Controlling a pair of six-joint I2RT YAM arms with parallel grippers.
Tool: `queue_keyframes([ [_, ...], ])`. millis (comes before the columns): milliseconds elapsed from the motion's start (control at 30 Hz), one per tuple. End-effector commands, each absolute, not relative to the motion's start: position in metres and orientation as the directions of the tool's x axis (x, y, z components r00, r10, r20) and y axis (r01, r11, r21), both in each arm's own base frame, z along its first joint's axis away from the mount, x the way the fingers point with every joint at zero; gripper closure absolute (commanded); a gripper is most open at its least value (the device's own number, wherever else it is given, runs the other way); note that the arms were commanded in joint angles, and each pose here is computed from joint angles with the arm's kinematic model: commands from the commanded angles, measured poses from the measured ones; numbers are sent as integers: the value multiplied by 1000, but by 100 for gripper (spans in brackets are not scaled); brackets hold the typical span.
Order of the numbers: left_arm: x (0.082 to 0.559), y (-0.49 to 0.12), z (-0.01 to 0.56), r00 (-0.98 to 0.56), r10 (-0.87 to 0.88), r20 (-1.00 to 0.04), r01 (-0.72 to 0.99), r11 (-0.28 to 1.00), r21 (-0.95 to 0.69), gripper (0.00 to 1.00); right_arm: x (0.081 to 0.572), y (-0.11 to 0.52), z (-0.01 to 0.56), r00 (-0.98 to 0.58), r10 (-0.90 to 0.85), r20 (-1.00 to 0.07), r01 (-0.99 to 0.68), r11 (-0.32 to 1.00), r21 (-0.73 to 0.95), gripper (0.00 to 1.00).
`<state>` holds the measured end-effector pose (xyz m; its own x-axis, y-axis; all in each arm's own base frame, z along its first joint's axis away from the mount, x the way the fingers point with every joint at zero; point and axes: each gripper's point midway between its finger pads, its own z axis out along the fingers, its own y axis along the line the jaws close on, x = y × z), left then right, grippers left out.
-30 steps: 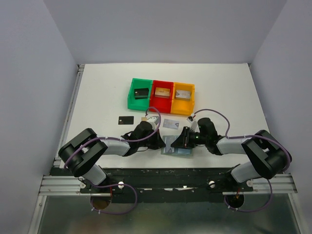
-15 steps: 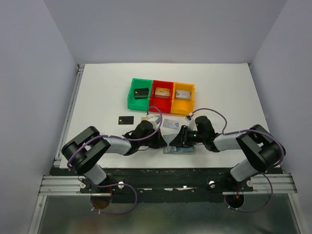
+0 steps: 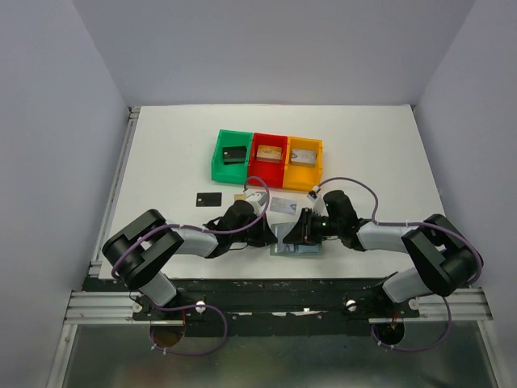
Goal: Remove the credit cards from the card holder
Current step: Remove the credit card from the card holder.
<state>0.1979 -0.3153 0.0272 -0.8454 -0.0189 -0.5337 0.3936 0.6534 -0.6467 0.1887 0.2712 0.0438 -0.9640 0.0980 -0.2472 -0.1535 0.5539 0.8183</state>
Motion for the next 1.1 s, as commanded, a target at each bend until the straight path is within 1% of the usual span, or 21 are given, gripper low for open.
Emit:
queue_keyframes([
  [0,183,-301,-2,-880,17,-474,345,708,-616,100,190,272,56,-953,71,-294,-205,562,801,70],
  [667,184,-296,-6,-889,-4,-458,315,722,-617,100,186,260,62,-942,73,-326,-218,604,767,71],
  [1067,184,-294,-5,-887,-8,-462,314,723,-615,100,188,253,58,-937,87,-339,-208,638,741,75],
])
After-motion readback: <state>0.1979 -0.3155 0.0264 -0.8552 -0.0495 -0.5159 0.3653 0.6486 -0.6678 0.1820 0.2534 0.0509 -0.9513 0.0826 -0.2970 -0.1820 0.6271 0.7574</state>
